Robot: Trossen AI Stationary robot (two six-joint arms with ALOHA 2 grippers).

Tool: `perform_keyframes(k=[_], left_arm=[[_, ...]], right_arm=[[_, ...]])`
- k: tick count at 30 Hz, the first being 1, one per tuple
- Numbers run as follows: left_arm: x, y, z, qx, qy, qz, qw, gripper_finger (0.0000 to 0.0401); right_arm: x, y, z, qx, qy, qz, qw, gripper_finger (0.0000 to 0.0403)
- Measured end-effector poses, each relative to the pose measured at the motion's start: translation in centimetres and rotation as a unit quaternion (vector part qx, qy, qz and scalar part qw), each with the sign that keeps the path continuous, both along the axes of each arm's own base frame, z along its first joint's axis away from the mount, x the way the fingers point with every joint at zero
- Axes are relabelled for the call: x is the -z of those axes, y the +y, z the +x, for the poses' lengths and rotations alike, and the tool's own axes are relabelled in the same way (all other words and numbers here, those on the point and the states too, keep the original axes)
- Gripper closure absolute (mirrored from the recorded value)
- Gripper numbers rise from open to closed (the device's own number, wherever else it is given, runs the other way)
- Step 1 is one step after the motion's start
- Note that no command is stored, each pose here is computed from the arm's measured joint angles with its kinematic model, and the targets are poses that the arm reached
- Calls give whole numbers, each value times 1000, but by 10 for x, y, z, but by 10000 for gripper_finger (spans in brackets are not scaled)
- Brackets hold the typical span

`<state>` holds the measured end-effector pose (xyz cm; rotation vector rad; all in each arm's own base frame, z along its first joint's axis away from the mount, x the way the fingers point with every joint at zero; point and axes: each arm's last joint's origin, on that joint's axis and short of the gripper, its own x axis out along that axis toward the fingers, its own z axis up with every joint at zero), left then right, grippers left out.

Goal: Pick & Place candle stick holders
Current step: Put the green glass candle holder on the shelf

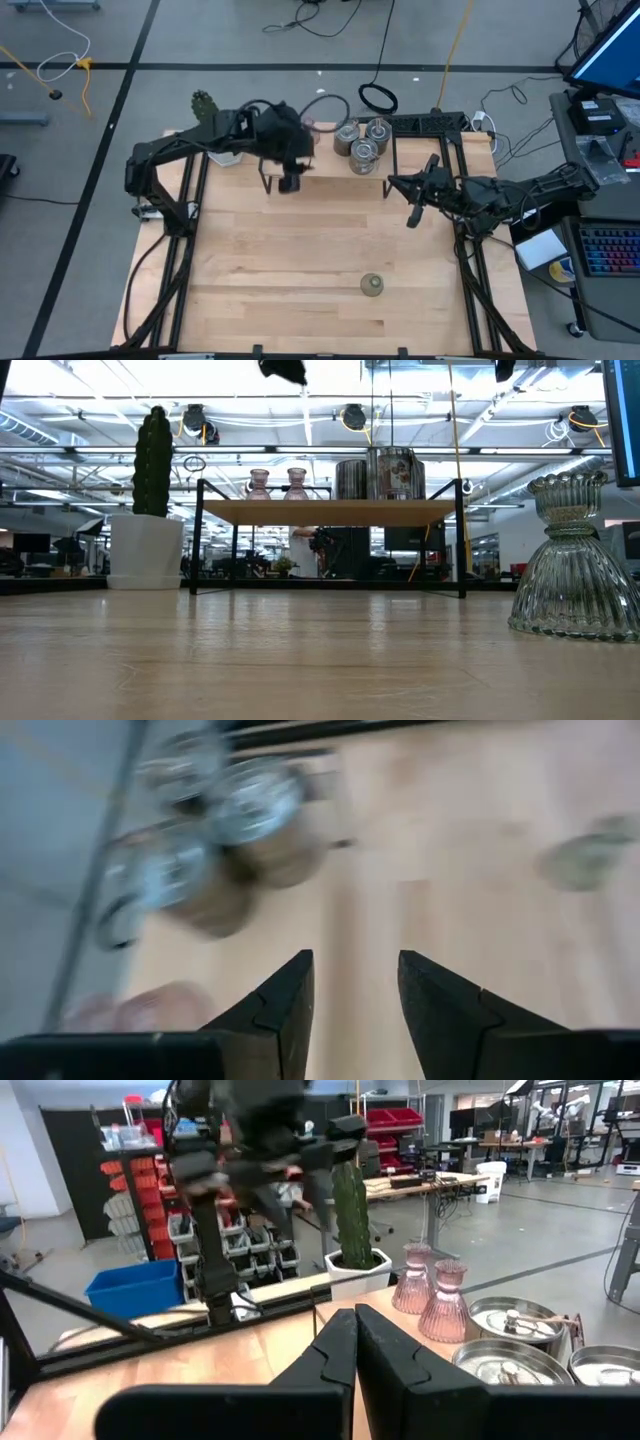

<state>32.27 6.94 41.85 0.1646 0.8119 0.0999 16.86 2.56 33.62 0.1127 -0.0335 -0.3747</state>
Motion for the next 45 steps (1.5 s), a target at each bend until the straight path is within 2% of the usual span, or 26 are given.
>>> perform_keyframes(k=[5,10,14,20,22,26,31,37,45], left_arm=[[4,-26,6,76,8,-53,996,266],[7,-51,12,117,10,-54,992,268],[13,-74,19,135,17,-68,988,257],[29,-112,51,101,-21,-75,992,237],[37,-124,62,90,-31,-72,993,230],[52,-143,91,70,-88,-106,988,217],[74,-157,120,46,-132,-144,980,207],[100,-169,138,14,-131,-186,974,205],[119,-176,147,2,-117,-202,972,205]], right_arm=[[8,0,-1,0,44,-7,999,403],[19,-2,-9,5,95,14,995,403],[21,-5,-20,8,106,39,994,403],[19,-9,-39,-16,114,26,993,403],[19,-8,-43,-54,111,23,992,403],[31,-6,-54,-137,108,37,984,403],[48,-7,-70,-193,91,49,976,403],[72,-8,-86,-254,71,73,962,403],[95,-9,-96,-267,51,90,958,403]])
